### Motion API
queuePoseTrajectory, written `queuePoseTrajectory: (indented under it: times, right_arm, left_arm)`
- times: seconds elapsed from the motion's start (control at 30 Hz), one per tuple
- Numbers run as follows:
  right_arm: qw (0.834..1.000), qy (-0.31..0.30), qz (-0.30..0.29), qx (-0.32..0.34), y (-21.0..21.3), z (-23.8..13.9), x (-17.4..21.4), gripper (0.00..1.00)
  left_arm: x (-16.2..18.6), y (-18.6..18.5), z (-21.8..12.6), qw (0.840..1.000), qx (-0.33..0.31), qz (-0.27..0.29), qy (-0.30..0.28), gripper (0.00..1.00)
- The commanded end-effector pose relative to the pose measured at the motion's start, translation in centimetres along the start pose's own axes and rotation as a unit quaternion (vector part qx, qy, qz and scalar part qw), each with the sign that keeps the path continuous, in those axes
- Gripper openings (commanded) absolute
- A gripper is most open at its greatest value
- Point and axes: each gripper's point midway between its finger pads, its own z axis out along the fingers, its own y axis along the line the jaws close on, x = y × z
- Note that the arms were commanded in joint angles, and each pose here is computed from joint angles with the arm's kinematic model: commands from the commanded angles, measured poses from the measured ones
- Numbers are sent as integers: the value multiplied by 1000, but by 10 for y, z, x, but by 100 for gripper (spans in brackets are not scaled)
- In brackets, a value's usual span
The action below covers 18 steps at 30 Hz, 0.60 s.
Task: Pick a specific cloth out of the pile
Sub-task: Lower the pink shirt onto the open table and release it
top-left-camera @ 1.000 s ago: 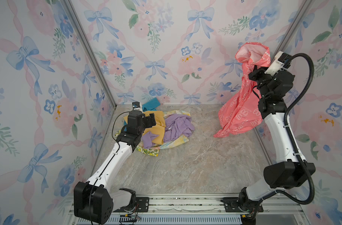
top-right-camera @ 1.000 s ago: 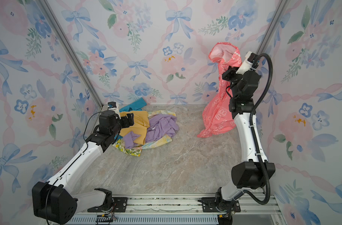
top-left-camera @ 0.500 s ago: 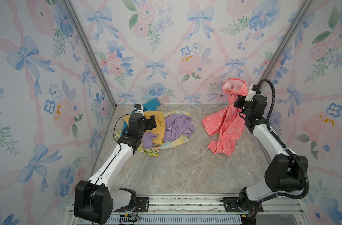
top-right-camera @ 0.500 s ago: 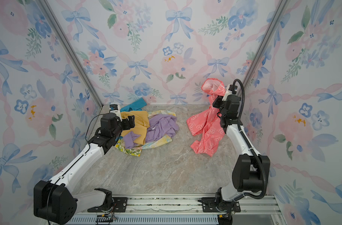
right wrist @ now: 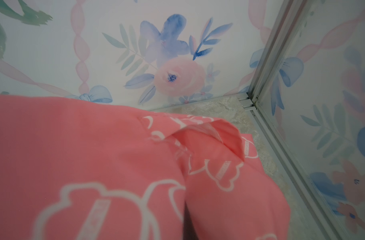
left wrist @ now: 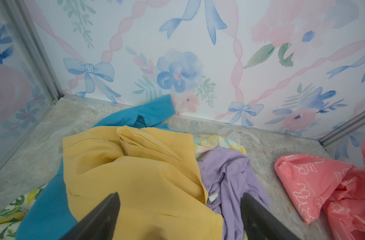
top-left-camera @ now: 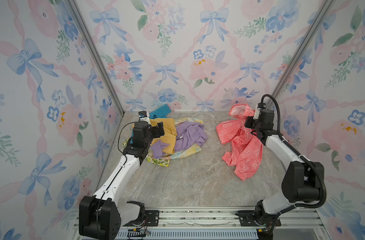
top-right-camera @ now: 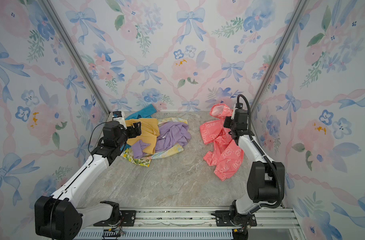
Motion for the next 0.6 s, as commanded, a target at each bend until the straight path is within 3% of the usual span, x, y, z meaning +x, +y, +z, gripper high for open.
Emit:
queuePoseTrajectory:
  times: [0.0,0.27,0.57]
  right_arm:
    - [996,84,-32,28,-6,4,35,0]
    - [974,214,-70,39,-7,25,85,0]
    - [934,333,-122,42,3,56,138,0]
  left_arm:
    - [-2,-1,-5,1000,13,-12,-9,92]
    - [0,1,-5,1000,12,-16,-8,92]
    - [6,6,-2,1000,2,-14,-3,92]
